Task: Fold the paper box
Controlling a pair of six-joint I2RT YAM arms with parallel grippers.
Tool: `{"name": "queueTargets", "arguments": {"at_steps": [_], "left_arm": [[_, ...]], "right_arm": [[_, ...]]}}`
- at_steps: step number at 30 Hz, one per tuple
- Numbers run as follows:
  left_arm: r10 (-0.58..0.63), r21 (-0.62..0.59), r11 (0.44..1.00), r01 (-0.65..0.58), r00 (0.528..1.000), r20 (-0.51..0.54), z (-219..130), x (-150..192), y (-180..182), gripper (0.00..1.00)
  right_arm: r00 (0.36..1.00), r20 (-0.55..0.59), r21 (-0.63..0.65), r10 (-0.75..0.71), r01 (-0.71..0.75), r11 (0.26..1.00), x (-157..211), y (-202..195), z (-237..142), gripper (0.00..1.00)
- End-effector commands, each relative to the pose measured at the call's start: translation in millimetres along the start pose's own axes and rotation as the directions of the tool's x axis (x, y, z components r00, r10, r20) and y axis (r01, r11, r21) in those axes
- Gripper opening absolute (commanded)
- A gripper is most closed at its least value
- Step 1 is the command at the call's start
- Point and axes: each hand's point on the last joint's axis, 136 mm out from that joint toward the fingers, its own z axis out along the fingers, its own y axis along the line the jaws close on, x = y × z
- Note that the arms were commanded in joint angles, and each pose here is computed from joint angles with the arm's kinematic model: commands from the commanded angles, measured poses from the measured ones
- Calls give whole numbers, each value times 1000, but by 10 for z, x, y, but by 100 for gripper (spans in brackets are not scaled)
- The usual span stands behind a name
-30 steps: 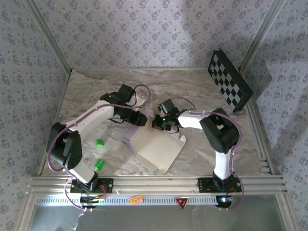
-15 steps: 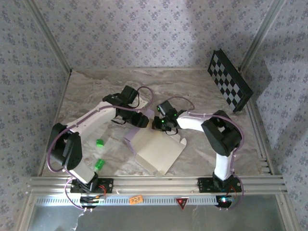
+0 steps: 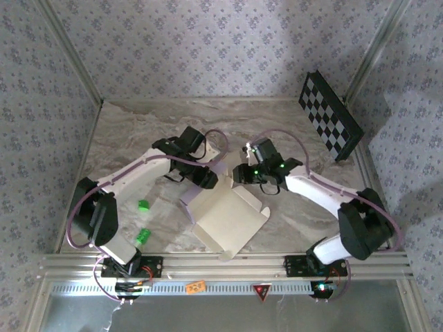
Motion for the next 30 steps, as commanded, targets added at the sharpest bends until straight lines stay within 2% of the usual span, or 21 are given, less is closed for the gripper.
{"name": "queueTargets", "arguments": {"at_steps": [1,5,8,15,18,25,30], "left_arm": [[46,6,999,-46,998,-30,-70,77,-86,48],[54,6,999,-54,998,-31,-75,82,-99,48],[53,2,999,-53,998,-34,-75,79,-92,48],[54,2,999,-54,998,-26,-93,44,-98,48],[54,-6,999,-54,998,-28,-94,48,-87,48],[49,-30,998,-50,998,-26,-104,22,-49,48],[45,-49,998,-46,999,-20,-118,-6,-23,48]], "right_arm": [[980,8,-40,-197,197,980,-1,-42,-186,41],[917,83,-83,-390,396,914,-180,-76,-271,47],[869,91,-104,-487,495,863,-313,-112,-275,51],[821,57,-245,-568,563,789,-561,-53,-146,53],[809,30,-303,-587,567,766,-555,-4,-72,52],[813,-30,-337,-581,539,772,-399,-24,-42,42],[819,-39,-315,-572,533,785,-356,-14,-60,22]]}}
